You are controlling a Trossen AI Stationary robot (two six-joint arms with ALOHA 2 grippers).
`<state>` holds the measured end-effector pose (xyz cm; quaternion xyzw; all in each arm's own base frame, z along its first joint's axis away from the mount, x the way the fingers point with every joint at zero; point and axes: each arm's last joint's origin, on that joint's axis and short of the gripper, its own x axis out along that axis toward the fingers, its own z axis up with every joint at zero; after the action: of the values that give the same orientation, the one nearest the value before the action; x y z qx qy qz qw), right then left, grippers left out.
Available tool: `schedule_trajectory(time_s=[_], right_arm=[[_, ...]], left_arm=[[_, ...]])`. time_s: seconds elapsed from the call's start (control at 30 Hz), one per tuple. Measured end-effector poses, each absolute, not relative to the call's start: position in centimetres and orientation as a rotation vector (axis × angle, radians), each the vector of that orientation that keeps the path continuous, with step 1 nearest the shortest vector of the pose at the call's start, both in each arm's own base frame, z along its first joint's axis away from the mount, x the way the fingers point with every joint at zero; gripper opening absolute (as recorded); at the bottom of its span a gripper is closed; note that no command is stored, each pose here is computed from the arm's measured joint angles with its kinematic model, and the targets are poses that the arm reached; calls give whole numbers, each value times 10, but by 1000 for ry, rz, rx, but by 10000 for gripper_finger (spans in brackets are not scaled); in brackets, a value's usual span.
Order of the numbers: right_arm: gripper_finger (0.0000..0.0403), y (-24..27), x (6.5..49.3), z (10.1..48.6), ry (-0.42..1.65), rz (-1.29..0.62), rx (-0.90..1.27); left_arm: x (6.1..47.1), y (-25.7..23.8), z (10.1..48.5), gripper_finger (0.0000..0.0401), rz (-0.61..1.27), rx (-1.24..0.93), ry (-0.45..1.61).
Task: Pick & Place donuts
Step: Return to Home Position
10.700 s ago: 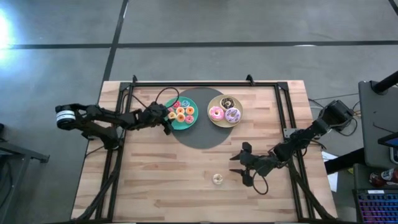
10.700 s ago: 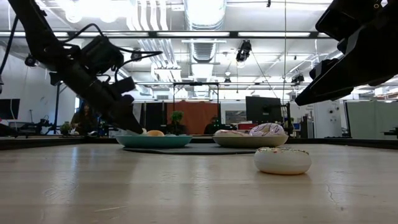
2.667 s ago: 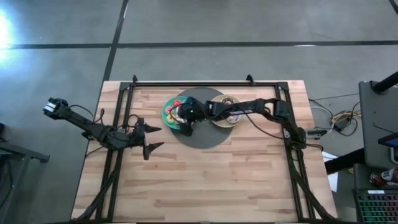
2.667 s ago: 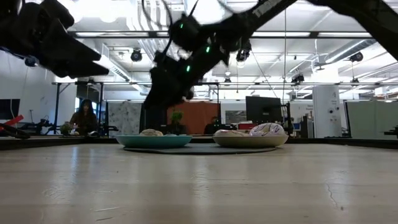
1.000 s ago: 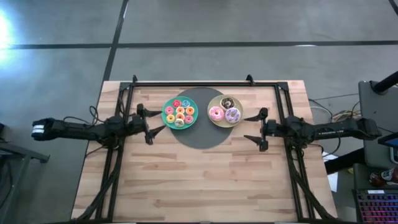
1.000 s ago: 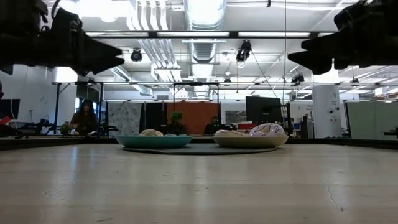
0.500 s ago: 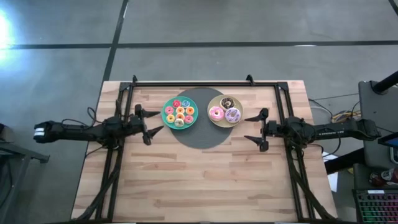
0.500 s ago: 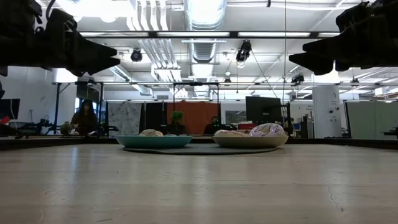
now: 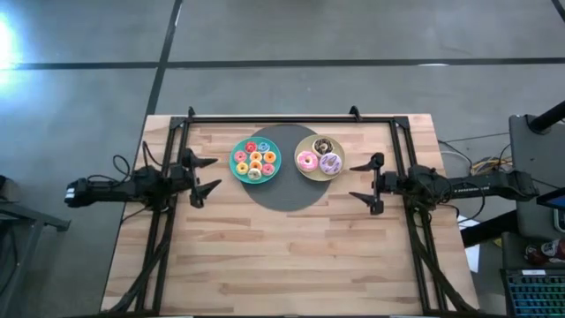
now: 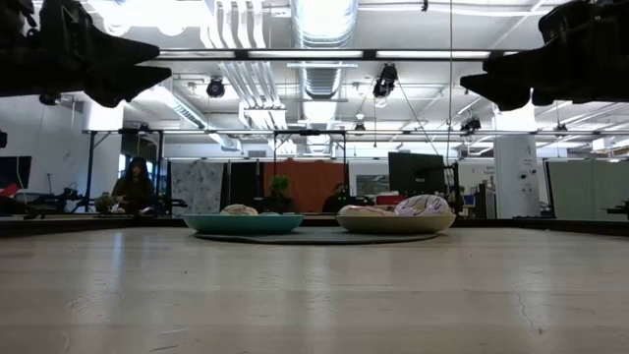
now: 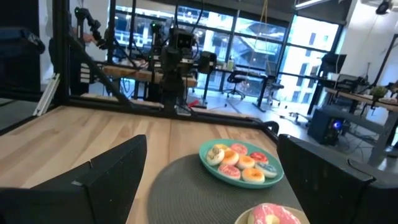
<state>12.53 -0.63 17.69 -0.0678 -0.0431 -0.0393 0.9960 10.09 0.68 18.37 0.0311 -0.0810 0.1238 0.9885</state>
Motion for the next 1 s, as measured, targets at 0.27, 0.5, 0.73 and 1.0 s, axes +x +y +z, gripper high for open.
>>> schedule_trajectory(time_s=[0.27,0.5,0.73,1.0], right_arm=[[354,-4,125,177,-86,-61,-141],[354,-2,125,177,-87,-46,-149],[354,2,125,177,-87,-11,-188],[354,2,122,178,-94,-51,-191]], left_arm=[[97,4,182,307,222,55,-160],[95,4,182,307,231,69,-158],[95,1,184,307,179,88,-179],[95,0,186,307,177,99,-195]])
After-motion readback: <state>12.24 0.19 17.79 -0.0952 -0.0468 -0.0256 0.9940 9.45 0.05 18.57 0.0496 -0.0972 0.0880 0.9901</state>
